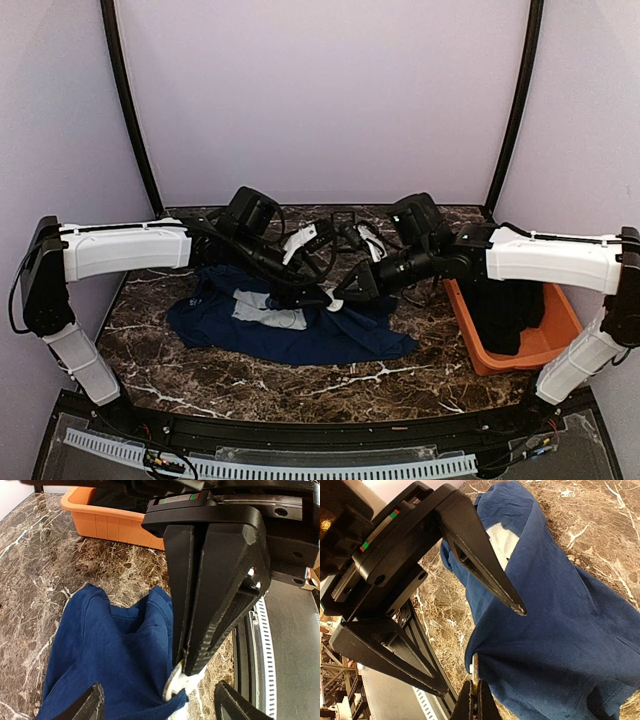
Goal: Pin the brooch onto the clothing
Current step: Pin the brooch onto the flattened clothing.
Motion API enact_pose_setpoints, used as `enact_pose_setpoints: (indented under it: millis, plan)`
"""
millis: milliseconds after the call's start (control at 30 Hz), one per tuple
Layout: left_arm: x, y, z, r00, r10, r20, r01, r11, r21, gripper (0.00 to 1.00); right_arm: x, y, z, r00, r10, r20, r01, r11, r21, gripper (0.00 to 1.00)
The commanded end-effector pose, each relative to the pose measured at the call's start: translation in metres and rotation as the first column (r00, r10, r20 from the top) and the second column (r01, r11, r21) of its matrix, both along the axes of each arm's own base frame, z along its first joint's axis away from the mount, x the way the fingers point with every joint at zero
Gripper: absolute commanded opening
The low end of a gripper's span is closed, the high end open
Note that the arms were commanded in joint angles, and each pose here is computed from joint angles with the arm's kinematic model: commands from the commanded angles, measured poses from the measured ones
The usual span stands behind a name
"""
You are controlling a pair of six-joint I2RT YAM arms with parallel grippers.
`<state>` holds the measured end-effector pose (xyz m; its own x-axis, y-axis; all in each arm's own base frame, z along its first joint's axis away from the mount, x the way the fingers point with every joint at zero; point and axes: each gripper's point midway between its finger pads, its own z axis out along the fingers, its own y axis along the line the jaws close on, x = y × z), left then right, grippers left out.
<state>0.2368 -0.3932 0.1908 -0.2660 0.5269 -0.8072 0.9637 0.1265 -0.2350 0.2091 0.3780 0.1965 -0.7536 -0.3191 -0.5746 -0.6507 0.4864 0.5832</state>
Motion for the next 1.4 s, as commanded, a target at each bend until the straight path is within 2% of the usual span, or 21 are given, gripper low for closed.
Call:
enact_pose_setpoints:
  millis: [0, 233, 900, 1067, 1233, 1367]
  plan:
    - [-0.01, 0.005, 0.007, 1.0, -0.021, -0.002, 0.021, 1.0, -0.009, 0.73, -0.006, 0.007, 0.007, 0.999, 0.035, 0.011, -0.035, 0.999, 0.039, 0.0]
    - [-0.008, 0.01, 0.002, 1.0, -0.008, 0.016, 0.007, 1.0, 0.022, 0.6, -0.01, 0.008, 0.009, 0.998, 0.059, 0.014, -0.06, 0.997, 0.056, 0.0]
    - [-0.015, 0.008, 0.004, 0.999, -0.042, -0.019, 0.042, 0.999, 0.001, 0.57, -0.014, 0.01, 0.018, 0.996, 0.086, 0.024, -0.087, 0.991, 0.097, 0.0]
    - [-0.016, 0.008, 0.003, 0.999, -0.045, -0.023, 0.045, 0.999, 0.005, 0.53, -0.015, 0.011, 0.018, 0.995, 0.093, 0.024, -0.095, 0.991, 0.099, 0.0]
    - [-0.015, 0.006, 0.001, 0.999, -0.04, -0.031, 0.04, 0.999, 0.008, 0.41, -0.017, 0.012, 0.018, 0.995, 0.101, 0.015, -0.102, 0.989, 0.108, 0.0]
    - [-0.014, 0.004, 0.001, 0.998, -0.037, -0.045, 0.037, 0.999, 0.002, 0.4, -0.019, 0.014, 0.019, 0.994, 0.112, 0.008, -0.112, 0.986, 0.124, 0.0]
